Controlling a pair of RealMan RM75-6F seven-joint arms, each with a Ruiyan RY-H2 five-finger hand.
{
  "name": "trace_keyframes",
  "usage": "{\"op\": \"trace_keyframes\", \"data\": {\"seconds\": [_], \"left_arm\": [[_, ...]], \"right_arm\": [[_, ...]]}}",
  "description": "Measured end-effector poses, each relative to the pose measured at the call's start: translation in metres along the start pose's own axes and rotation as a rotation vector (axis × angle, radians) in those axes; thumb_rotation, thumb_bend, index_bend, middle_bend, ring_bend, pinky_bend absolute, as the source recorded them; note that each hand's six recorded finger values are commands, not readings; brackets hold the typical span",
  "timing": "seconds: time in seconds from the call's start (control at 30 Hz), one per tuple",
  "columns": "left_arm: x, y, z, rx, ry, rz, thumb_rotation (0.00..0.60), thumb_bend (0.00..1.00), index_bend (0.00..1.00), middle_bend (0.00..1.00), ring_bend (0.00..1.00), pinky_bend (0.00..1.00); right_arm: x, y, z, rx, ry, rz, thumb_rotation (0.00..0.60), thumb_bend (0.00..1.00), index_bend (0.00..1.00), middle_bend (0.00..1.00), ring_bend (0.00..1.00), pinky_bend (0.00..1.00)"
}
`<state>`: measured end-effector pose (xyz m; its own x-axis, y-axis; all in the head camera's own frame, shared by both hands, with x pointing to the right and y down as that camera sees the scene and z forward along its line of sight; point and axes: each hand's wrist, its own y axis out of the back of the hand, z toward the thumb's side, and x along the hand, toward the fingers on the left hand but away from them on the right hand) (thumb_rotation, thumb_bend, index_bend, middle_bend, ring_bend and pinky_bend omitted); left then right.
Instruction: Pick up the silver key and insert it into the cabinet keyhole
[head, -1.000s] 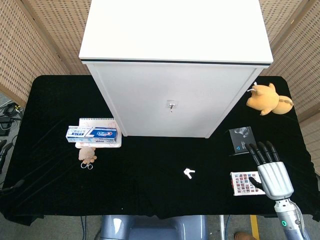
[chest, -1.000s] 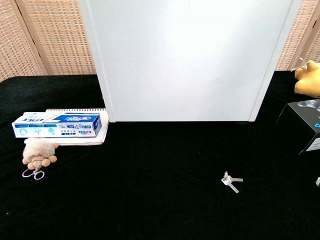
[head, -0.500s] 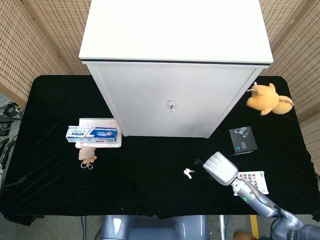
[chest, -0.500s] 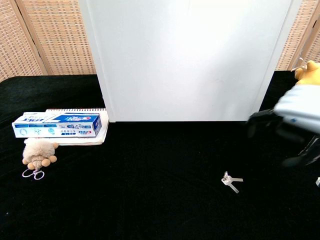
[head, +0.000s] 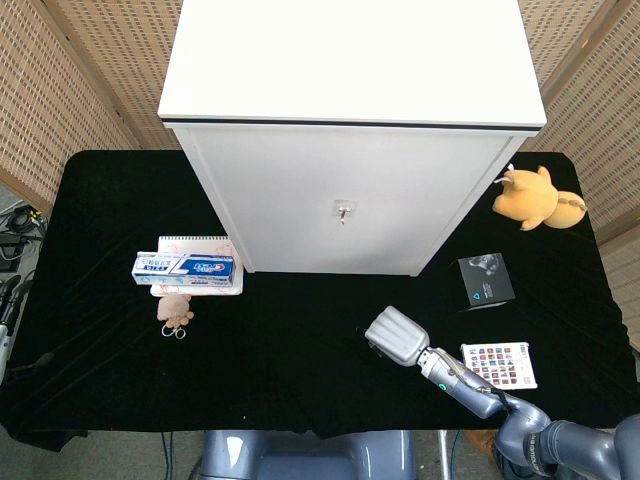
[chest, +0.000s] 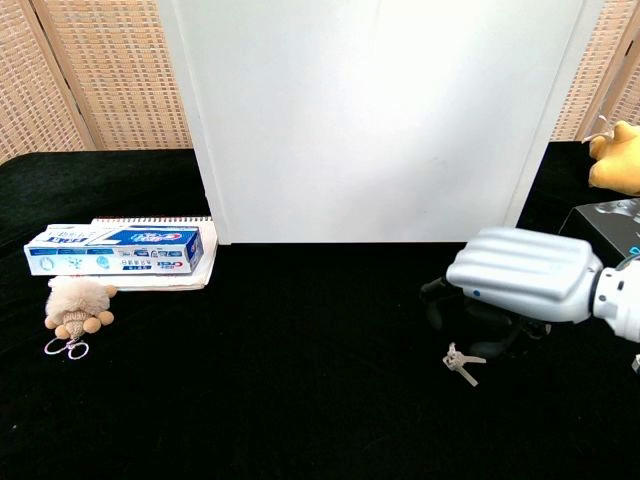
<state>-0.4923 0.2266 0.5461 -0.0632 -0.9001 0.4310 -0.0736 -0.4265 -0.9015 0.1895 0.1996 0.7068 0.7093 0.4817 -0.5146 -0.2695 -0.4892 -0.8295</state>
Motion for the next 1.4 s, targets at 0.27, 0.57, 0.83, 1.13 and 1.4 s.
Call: {"op": "trace_keyframes", "data": {"seconds": [0.27,0.57,0.83,1.13,1.4], "left_arm": [[0.001,-0.002,0.000,0.006,0.002,-0.005,0.600,0.00,0.00,0.00,0.00,0.00],[0.002,-0.003,0.000,0.007,0.003,-0.008,0.600,0.00,0.00,0.00,0.00,0.00],[0.002,-0.003,0.000,0.007,0.003,-0.008,0.600,0.00,0.00,0.00,0.00,0.00],[0.002,-0.002,-0.001,0.005,0.005,-0.008,0.600,0.00,0.00,0.00,0.00,0.00],[0.002,-0.002,-0.001,0.005,0.005,-0.008,0.600,0.00,0.00,0.00,0.00,0.00]], "right_arm": [[-0.013,-0.017,0.001,0.033,-0.027,0.041,0.600,0.54,0.50,0.88,0.86,1.00],[-0.015,-0.032,0.004,0.052,-0.034,0.072,0.600,0.54,0.55,0.88,0.86,1.00],[-0.016,-0.033,0.005,0.061,-0.036,0.057,0.600,0.54,0.54,0.88,0.86,1.00],[-0.018,-0.037,0.004,0.124,-0.031,0.057,0.600,0.55,0.55,0.88,0.86,1.00],[-0.018,-0.039,0.004,0.154,-0.027,0.054,0.600,0.56,0.56,0.88,0.86,1.00]]}}
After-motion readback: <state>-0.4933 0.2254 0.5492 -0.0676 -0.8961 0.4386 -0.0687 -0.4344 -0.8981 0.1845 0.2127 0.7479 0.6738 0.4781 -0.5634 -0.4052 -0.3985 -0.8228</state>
